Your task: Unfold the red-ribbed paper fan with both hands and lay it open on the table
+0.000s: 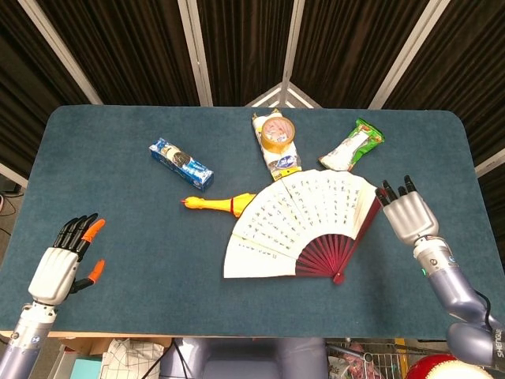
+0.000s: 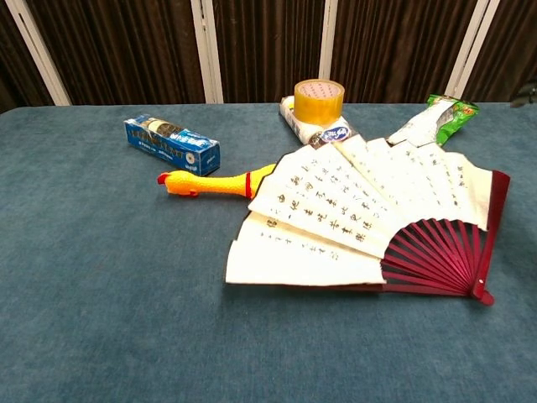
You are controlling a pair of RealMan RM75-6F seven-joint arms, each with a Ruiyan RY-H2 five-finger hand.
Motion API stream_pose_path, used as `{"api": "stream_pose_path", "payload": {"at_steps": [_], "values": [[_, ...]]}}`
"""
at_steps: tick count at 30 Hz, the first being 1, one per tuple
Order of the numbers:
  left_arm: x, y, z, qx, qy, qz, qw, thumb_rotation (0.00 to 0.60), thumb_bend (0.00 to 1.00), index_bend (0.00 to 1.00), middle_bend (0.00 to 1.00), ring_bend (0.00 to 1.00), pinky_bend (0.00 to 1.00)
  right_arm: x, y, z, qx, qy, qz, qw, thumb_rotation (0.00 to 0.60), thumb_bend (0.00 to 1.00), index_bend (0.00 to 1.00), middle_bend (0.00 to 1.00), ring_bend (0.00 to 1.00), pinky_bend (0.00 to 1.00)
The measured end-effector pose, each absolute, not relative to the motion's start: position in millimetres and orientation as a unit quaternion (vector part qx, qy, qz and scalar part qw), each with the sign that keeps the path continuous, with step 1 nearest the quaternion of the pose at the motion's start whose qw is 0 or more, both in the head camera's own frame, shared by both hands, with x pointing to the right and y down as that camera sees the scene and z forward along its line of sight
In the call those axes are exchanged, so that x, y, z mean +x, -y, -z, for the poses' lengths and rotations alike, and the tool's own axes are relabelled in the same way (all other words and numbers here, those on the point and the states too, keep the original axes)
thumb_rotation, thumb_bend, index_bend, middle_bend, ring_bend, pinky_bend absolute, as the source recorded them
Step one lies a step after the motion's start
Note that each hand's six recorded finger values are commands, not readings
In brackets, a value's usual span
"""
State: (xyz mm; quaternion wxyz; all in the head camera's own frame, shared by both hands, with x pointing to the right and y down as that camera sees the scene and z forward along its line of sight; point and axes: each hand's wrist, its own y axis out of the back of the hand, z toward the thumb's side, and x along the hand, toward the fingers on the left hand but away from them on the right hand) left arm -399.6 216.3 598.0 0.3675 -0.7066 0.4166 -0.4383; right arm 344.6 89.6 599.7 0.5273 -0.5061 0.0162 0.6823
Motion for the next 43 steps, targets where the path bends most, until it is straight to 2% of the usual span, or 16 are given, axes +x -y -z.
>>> {"api": "stream_pose_path", "payload": {"at_steps": [4,8,11,17,21,27,31,43], "values": [[-402,-215,-597,-0.702,-0.421,0.439,0.37,0.6,0.57,0.09,0.0,0.0,0.03,336,-93,-603,-0.494,-0.055,-0.698,0.515,0.6,0.39,0.0,0.05,0.23,0.09],[-408,-216,-594,-0.694,-0.428,0.444,0.372,0.6,0.57,0.1,0.0,0.0,0.03,329,-95,-603,-0.512,-0.041,-0.703,0.492,0.6,0.39,0.0,0.05,0.23,0.1],[-413,-217,-590,-0.683,-0.429,0.454,0.378,0.6,0.56,0.1,0.0,0.0,0.03,322,-97,-600,-0.545,0.007,-0.692,0.473,0.6,0.39,0.0,0.05,0.23,0.11],[-422,-223,-574,-0.657,-0.433,0.484,0.384,0.6,0.55,0.1,0.0,0.0,0.03,321,-110,-585,-0.627,0.188,-0.631,0.417,0.6,0.39,0.0,0.05,0.23,0.11],[-426,-229,-563,-0.638,-0.43,0.51,0.385,0.6,0.54,0.1,0.0,0.0,0.03,341,-135,-563,-0.655,0.323,-0.557,0.397,0.6,0.39,0.0,0.05,0.23,0.11],[-435,-236,-557,-0.613,-0.414,0.56,0.373,0.6,0.54,0.1,0.0,0.0,0.03,403,-201,-534,-0.615,0.424,-0.535,0.395,0.6,0.39,0.0,0.05,0.23,0.11],[-439,-235,-557,-0.606,-0.411,0.572,0.37,0.6,0.54,0.1,0.0,0.0,0.03,424,-223,-527,-0.588,0.437,-0.544,0.409,0.6,0.39,0.0,0.05,0.23,0.11],[-440,-230,-555,-0.616,-0.426,0.545,0.377,0.6,0.54,0.1,0.0,0.0,0.03,444,-232,-516,-0.558,0.404,-0.581,0.434,0.6,0.39,0.01,0.05,0.23,0.11]]}}
